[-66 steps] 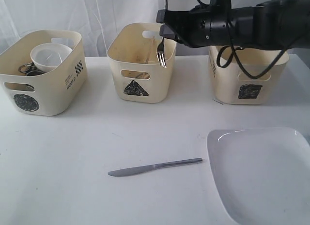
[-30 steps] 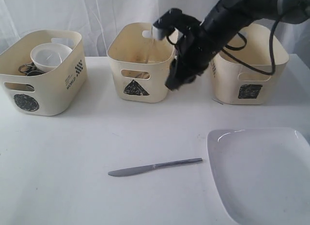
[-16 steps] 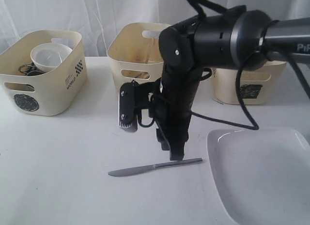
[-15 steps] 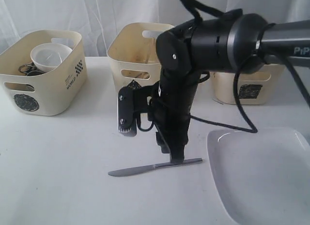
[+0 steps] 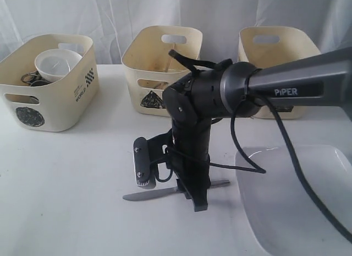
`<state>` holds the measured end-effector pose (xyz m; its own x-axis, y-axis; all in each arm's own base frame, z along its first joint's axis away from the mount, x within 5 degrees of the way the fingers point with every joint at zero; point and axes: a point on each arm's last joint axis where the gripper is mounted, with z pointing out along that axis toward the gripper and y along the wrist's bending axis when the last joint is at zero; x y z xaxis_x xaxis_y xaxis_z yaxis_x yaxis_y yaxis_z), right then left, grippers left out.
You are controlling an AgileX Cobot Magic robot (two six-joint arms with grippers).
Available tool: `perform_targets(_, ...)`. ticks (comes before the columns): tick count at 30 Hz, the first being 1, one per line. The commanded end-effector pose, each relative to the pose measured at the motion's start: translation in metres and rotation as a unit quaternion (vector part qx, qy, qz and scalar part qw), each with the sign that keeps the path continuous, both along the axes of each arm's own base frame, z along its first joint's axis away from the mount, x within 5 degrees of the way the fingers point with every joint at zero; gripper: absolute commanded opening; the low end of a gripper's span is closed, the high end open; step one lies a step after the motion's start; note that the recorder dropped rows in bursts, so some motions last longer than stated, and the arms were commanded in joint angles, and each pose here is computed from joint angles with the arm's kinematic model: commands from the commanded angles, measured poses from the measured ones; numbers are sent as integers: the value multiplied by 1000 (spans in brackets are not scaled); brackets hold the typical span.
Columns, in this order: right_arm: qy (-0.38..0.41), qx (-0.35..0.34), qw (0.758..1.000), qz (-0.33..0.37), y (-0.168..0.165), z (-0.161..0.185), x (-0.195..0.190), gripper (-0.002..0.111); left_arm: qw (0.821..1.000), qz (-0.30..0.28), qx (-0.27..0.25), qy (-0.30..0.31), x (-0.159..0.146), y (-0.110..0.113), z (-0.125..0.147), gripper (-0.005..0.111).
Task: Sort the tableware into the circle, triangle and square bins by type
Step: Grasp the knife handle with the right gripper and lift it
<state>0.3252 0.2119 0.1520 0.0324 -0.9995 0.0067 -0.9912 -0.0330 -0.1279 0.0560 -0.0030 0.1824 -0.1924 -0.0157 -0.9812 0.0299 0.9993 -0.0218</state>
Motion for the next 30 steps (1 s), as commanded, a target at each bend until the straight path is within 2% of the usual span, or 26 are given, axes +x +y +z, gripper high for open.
perform_targets(1,-4,-13,1000,17,0,-10,2,47,1000,1,-2,-3,0,0,-1,0)
perform_targets(12,11,-41,999,28,-2,-30,4,46,1000,1,-2,-3,0,0,-1,0)
perform_targets(15,39,-53,998,19,-4,-32,-1,36,1000,1,-2,-3,0,0,-1,0)
perform_targets(18,72,-50,996,2,-4,-32,-7,15,1000,1,-2,-3,0,0,-1,0)
perform_targets(20,94,-38,995,-17,-2,-31,-12,2,1000,1,-2,-3,0,0,-1,0)
perform_targets(21,110,-30,993,-35,-1,-31,-14,0,1000,1,-2,-3,0,0,-1,0)
perform_targets(27,178,66,976,-111,18,-26,-26,0,1000,1,-2,-3,0,0,-1,0)
perform_targets(30,186,108,964,-158,25,-19,-27,0,1000,1,-2,-3,0,0,-1,0)
